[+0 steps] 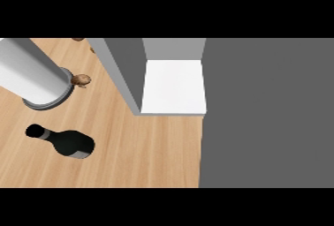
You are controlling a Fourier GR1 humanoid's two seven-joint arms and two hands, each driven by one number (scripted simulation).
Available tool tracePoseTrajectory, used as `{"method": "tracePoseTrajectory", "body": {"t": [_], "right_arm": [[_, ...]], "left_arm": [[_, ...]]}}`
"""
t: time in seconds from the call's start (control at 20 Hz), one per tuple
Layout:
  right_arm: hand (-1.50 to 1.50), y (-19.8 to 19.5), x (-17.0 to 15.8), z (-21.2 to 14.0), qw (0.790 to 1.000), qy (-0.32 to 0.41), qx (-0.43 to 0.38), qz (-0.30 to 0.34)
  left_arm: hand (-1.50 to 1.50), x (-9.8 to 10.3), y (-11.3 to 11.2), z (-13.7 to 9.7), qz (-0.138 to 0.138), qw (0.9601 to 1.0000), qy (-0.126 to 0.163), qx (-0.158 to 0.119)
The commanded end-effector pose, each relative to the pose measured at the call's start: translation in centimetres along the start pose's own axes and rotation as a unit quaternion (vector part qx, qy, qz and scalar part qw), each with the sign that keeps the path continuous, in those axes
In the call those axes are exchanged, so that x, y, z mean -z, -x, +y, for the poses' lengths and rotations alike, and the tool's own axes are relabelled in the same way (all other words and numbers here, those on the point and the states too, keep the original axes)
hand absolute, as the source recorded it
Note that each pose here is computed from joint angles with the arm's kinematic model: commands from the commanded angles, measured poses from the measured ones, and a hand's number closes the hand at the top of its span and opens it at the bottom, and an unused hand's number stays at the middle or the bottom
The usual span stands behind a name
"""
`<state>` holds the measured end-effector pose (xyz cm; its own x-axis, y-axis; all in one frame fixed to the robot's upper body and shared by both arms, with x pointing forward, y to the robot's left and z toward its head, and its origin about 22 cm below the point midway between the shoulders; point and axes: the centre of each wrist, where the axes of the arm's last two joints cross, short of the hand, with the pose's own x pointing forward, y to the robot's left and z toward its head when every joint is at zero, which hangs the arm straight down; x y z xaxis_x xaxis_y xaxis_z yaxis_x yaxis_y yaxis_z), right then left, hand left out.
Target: Pick up the wine, place it into the cabinet and close the cabinet
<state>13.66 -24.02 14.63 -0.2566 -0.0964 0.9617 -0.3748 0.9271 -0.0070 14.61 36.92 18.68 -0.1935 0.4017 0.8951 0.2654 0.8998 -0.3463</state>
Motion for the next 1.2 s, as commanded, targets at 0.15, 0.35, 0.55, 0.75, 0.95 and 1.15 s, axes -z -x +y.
{"method": "tracePoseTrajectory", "body": {"t": [0.15, 0.35, 0.55, 0.75, 0.95, 1.15], "right_arm": [[-1.50, -5.6, -2.9, 2.2, 0.999, -0.024, 0.018, -0.024], [-1.50, -5.8, -1.9, 2.8, 0.999, -0.020, 0.032, -0.033], [-1.50, -5.8, -2.5, 2.7, 0.999, -0.018, 0.016, -0.035], [-1.50, -5.7, -2.0, 2.1, 0.999, -0.026, 0.019, -0.027], [-1.50, -5.8, -2.2, 2.0, 0.999, -0.025, 0.022, -0.033], [-1.50, -6.0, -1.8, 2.6, 0.998, -0.017, 0.035, -0.043]], "left_arm": [[-1.50, -1.4, -3.1, -0.7, 0.000, 1.0000, -0.003, -0.003], [-1.50, -1.2, -2.6, 0.4, 0.007, 0.9999, -0.005, -0.012], [-1.50, -1.9, -4.3, -0.9, -0.004, 0.9995, -0.031, -0.002], [-1.50, -3.0, -4.1, -0.6, -0.011, 0.9992, -0.037, -0.007], [-1.50, -2.2, -4.8, 1.3, -0.028, 0.9984, -0.048, -0.002], [-1.50, -2.3, -4.2, 2.3, -0.032, 0.9971, -0.066, 0.022]]}}
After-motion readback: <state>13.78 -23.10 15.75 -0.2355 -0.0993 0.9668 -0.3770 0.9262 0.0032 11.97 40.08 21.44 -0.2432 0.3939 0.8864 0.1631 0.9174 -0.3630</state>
